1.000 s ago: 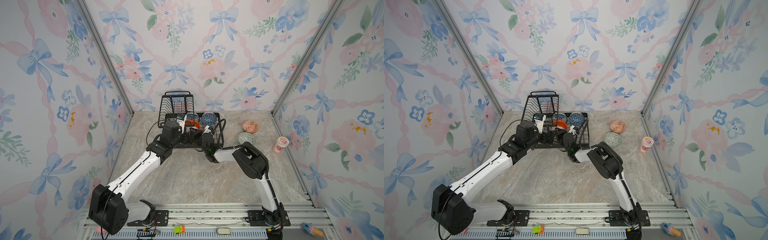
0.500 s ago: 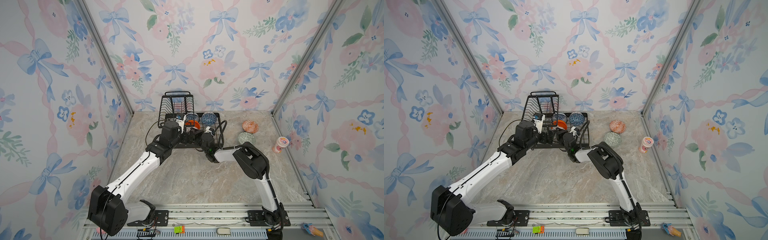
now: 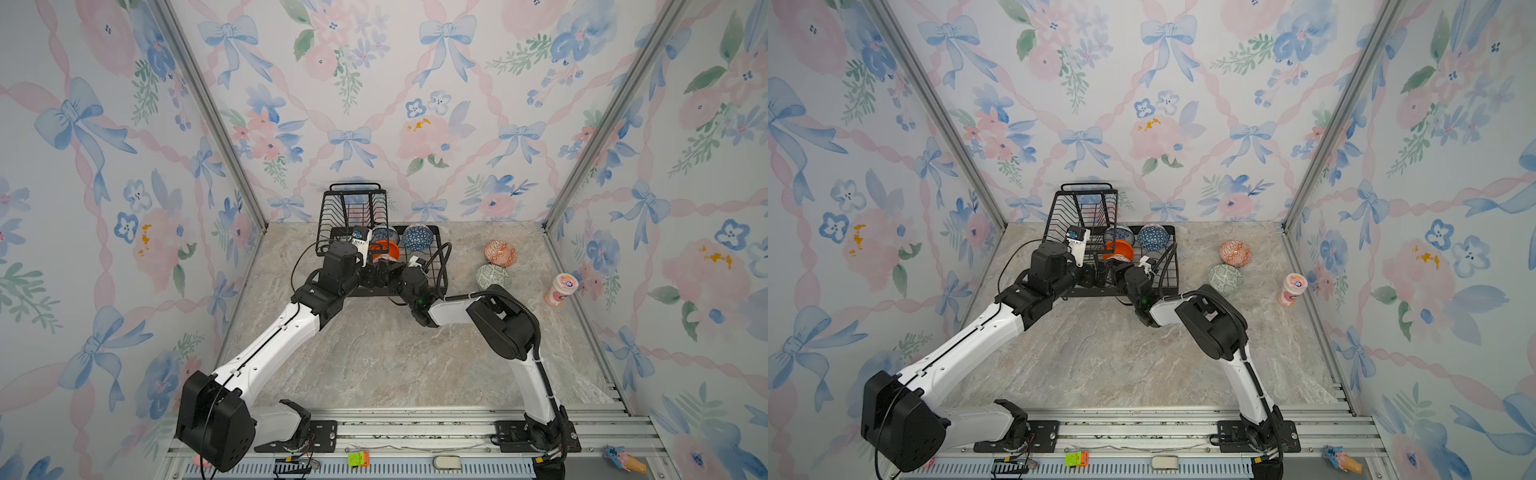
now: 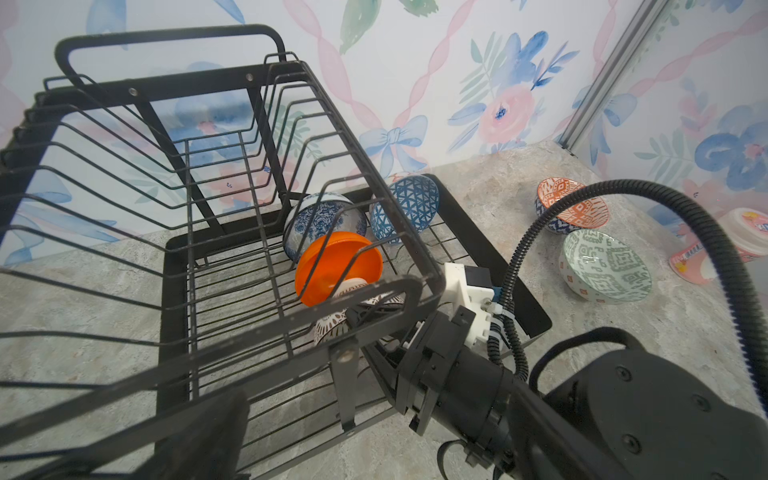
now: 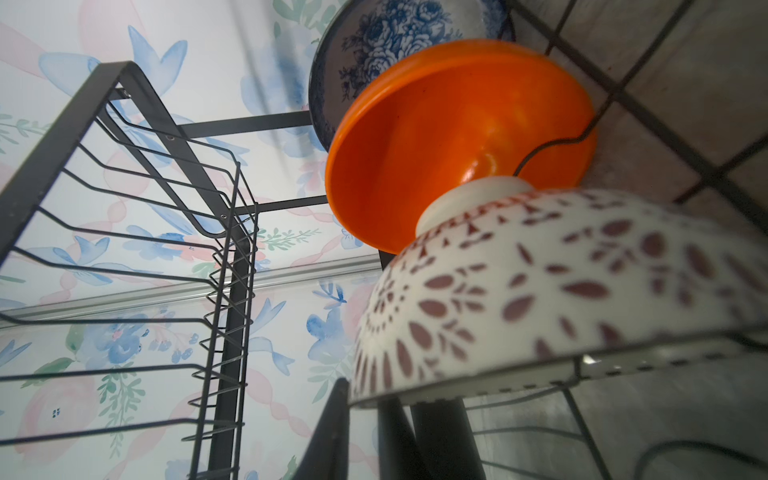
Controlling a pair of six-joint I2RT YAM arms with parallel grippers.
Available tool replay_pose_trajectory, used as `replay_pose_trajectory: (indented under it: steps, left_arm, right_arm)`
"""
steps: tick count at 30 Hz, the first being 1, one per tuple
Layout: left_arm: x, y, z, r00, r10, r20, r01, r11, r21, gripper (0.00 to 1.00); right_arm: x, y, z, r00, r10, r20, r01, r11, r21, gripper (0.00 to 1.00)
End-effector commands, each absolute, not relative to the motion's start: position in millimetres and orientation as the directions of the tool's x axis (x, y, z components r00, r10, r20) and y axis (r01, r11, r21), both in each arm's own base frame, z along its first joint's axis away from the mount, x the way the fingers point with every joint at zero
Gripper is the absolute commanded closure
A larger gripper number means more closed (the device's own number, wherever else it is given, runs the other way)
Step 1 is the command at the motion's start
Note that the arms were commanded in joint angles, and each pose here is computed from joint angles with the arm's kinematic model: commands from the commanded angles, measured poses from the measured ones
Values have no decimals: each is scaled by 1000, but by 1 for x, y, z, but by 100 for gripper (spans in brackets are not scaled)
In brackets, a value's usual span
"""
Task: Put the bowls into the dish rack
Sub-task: 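Lower the white bowl into the rack slots beside the orange bowl with right gripper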
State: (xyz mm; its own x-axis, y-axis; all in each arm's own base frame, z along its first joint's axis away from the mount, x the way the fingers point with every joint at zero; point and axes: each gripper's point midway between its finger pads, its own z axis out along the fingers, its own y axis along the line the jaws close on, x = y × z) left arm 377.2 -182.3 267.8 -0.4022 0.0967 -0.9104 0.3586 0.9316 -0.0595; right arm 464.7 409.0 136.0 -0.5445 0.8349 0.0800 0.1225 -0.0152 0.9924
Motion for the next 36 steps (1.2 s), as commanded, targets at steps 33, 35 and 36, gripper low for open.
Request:
replay_pose_trajectory:
  steps: [33, 35, 36]
  left_arm:
    - [375, -174, 267, -397, 105, -912, 341, 939, -40, 2]
    - [375, -175, 267, -397, 106, -912, 341, 939, -40, 2]
    - [375, -175, 268, -395, 106, -912, 342, 939, -39, 2]
  right_arm:
    - [449, 391, 163, -559, 829, -32, 73, 87, 993, 68]
    - [448, 390, 164, -559, 829, -34, 72, 89, 993, 68]
    - [448, 389, 165, -557, 830, -34, 70, 89, 994, 67]
